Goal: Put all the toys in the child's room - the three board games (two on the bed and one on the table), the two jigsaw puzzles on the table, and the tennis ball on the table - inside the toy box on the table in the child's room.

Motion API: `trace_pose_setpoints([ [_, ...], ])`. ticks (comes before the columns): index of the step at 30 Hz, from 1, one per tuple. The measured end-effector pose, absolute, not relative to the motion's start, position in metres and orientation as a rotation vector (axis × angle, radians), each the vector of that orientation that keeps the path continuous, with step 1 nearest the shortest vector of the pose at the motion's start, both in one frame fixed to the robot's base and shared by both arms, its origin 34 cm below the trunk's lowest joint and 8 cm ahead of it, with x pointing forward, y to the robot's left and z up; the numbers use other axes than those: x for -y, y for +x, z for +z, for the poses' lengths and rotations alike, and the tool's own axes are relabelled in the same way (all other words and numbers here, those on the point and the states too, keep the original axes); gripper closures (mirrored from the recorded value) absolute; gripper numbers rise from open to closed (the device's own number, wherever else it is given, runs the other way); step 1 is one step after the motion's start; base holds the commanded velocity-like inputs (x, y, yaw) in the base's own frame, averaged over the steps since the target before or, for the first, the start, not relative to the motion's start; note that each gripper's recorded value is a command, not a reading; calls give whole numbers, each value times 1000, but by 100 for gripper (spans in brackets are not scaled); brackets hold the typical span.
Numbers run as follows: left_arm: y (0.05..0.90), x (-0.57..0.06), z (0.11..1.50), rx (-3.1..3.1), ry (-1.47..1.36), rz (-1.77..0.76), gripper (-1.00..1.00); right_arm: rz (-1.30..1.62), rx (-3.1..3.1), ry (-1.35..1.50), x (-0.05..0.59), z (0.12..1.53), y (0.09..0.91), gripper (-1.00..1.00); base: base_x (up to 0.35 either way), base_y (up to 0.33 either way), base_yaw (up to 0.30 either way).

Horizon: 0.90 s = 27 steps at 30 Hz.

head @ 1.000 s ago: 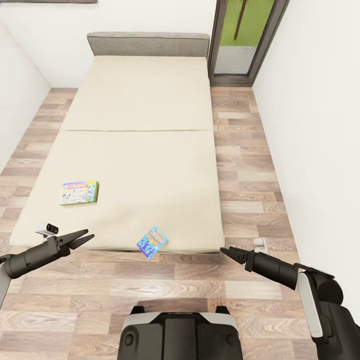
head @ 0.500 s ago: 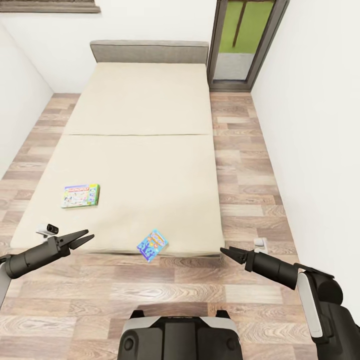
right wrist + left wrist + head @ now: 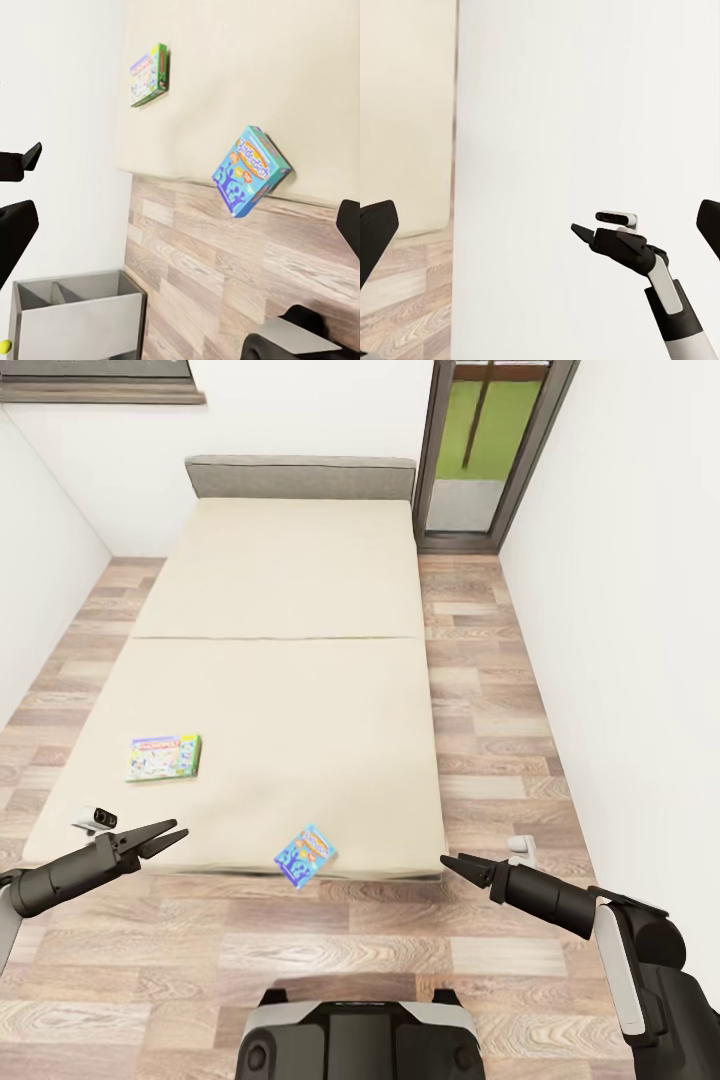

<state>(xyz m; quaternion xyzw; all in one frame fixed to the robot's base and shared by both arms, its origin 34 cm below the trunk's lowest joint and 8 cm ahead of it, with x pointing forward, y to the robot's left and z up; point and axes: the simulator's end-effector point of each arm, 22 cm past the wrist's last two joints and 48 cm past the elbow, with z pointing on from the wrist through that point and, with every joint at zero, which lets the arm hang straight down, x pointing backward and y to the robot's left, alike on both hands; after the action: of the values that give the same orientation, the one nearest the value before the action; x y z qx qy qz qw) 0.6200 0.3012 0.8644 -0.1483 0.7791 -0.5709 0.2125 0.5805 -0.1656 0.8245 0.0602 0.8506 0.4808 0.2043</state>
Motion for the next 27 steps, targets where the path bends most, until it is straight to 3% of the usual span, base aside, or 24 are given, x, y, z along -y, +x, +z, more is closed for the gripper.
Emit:
trace_pose_setpoints([
  [27,626,-302,886,-2132,-375,-1577,-100,1329,-2337,137,166,845,588,-100,0,0,0],
])
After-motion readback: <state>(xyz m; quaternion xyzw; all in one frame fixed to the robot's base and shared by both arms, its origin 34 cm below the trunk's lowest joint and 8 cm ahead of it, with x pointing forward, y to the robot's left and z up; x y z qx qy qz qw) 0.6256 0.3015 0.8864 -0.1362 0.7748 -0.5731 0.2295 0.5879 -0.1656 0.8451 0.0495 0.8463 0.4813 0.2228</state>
